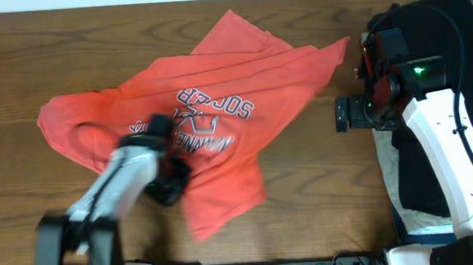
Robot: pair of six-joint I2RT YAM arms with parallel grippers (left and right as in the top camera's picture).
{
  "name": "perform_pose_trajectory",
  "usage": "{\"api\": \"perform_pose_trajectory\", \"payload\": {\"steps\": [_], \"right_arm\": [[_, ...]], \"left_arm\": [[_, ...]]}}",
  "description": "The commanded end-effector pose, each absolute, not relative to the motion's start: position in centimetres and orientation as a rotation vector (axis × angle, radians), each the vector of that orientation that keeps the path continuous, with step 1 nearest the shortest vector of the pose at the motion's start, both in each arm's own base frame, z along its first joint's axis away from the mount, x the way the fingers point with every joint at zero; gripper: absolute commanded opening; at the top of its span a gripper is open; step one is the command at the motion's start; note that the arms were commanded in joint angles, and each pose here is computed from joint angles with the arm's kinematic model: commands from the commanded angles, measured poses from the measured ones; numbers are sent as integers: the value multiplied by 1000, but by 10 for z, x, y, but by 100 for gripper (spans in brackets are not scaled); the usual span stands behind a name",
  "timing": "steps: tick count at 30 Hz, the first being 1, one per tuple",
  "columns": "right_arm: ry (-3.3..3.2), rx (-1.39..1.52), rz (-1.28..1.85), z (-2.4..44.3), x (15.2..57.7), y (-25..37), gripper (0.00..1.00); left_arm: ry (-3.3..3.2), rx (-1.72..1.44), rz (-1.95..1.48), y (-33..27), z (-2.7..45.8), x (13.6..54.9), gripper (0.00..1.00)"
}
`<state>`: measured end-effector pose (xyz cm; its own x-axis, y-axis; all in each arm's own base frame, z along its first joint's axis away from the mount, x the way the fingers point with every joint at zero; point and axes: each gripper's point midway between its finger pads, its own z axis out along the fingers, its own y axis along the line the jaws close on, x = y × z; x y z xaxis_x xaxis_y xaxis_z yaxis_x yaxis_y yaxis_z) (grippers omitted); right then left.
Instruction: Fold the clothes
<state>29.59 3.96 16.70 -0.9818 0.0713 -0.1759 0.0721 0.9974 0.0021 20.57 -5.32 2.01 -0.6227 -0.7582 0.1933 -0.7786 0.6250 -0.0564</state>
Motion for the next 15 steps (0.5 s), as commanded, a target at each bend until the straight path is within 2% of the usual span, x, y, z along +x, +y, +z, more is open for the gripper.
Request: {"api": "perform_pose_trajectory", "payload": {"steps": [1,7,11,15], "right_arm": [[2959,109,5,164,299,40,99],[2926,91,205,151,310,64,99],[2902,166,232,122,315,67,98],[2864,276,265,81,318,68,87]], "left_arm": [[-2833,1305,170,2,46,207,6],[-2744,1613,204,53,70,184,6],[-2718,1618,195,59,72,173,6],[-2717,1595,191,58,72,170,6]]}}
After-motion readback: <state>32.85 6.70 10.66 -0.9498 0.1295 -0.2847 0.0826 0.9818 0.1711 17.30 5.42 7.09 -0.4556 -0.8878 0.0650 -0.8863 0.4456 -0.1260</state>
